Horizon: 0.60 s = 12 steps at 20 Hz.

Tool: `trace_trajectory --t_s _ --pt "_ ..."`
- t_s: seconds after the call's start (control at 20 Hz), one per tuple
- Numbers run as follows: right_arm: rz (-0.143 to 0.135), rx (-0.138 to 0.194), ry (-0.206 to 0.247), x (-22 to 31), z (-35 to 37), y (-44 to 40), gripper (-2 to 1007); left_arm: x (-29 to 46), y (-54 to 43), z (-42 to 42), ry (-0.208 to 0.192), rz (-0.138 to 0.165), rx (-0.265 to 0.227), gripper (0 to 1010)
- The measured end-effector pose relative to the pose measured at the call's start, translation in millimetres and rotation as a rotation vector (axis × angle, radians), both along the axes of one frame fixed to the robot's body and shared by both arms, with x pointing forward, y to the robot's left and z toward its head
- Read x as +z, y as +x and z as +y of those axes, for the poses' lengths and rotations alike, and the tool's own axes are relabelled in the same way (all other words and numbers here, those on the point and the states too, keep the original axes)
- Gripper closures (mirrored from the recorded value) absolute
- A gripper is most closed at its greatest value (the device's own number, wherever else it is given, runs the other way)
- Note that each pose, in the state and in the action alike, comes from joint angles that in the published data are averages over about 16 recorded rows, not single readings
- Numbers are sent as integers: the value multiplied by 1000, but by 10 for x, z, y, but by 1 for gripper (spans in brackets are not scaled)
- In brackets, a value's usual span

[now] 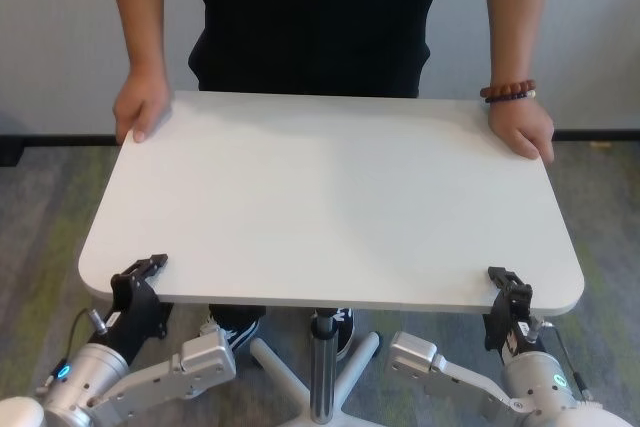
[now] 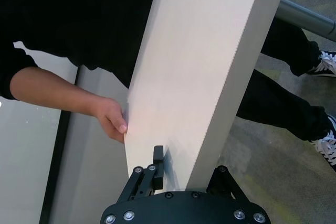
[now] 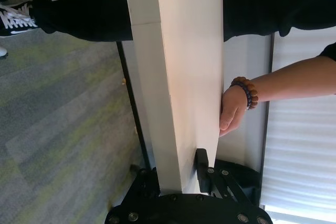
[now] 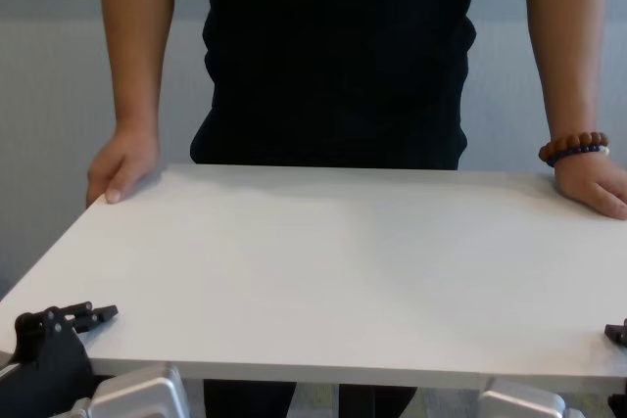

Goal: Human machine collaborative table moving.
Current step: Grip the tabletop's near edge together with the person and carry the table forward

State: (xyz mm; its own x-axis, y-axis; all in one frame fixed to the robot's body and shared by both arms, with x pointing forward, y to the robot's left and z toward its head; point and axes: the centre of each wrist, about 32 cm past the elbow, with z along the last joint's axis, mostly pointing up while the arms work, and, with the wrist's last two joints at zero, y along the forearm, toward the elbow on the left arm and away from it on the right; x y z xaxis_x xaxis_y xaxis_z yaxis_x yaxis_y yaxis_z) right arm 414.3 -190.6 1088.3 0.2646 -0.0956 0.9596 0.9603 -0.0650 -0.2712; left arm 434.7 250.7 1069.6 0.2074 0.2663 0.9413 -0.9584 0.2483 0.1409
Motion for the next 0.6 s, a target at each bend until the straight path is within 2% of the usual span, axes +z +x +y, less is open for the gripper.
trace_trajectory --t_s 0.6 --pt "-24 13 -38 58 -9 11 718 56 22 36 15 -25 21 666"
